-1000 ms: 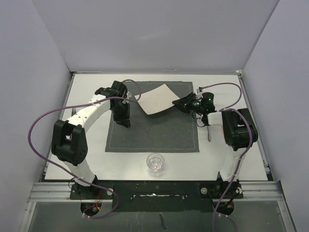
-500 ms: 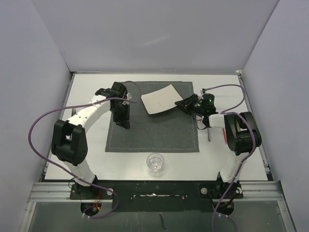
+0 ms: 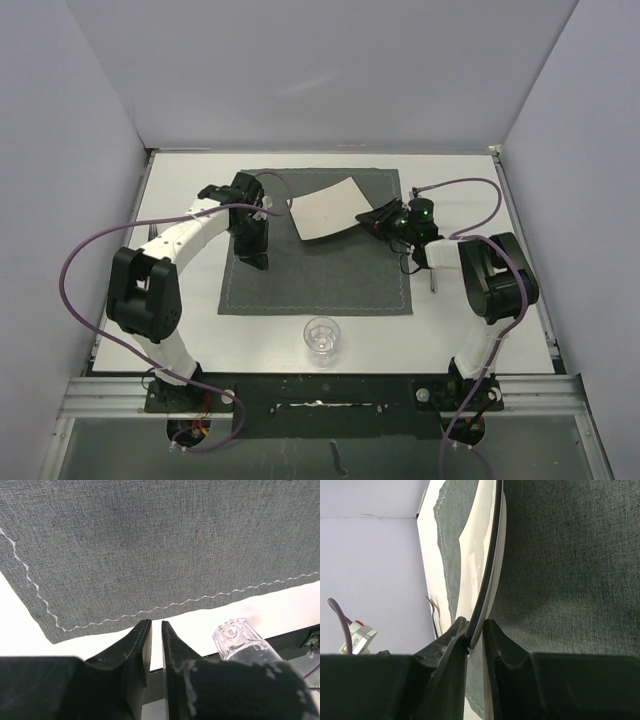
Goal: Set the dinner table for one person
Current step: Place the plate on the napkin.
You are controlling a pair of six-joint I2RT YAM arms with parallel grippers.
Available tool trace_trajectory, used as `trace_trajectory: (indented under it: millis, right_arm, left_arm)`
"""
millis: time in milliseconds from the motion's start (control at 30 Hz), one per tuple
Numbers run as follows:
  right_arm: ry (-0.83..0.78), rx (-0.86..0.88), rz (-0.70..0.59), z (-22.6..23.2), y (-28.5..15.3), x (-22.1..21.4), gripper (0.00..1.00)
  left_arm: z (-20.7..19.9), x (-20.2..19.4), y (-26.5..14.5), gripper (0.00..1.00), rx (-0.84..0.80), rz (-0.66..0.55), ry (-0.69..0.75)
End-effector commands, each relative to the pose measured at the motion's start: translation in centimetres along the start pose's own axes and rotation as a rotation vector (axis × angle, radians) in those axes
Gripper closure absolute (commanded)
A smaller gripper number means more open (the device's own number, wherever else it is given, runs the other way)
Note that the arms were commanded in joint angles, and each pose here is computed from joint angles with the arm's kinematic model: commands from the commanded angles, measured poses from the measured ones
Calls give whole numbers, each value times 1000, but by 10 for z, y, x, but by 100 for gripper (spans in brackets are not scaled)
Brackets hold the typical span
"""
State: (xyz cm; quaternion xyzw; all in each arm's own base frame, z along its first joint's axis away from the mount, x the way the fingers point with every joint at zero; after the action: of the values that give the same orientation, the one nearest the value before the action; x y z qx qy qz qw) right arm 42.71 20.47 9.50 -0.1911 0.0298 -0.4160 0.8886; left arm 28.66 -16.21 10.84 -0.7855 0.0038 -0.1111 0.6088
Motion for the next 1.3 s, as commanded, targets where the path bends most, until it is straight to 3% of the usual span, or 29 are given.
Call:
trace_trajectory:
  millis: [0, 500, 1267]
  right_arm:
    - [-120, 342, -99, 112, -31, 13, 100]
    - [-112, 433, -186, 130, -43, 18, 100]
    - [-63, 534, -319, 144, -22, -17, 100]
  left_arm:
    - [-6, 4, -17, 87, -30, -69, 39]
    - [-8, 0, -16, 87, -38, -65, 46]
    - [-21, -16, -4, 86, -54, -26, 90]
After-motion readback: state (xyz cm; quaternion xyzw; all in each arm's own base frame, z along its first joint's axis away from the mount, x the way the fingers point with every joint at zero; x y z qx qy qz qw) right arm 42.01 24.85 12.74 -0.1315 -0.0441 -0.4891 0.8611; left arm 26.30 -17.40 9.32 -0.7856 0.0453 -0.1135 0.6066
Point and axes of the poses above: each gripper's point midway between its finger pads, its own y axis out along the fingers, its own z axis along the line the jaws close on, x = y × z, the point moved 1 cm from there along -y, back along the fingers, and after that the axes turned 7 degrees about y, right-handed, at the moved point
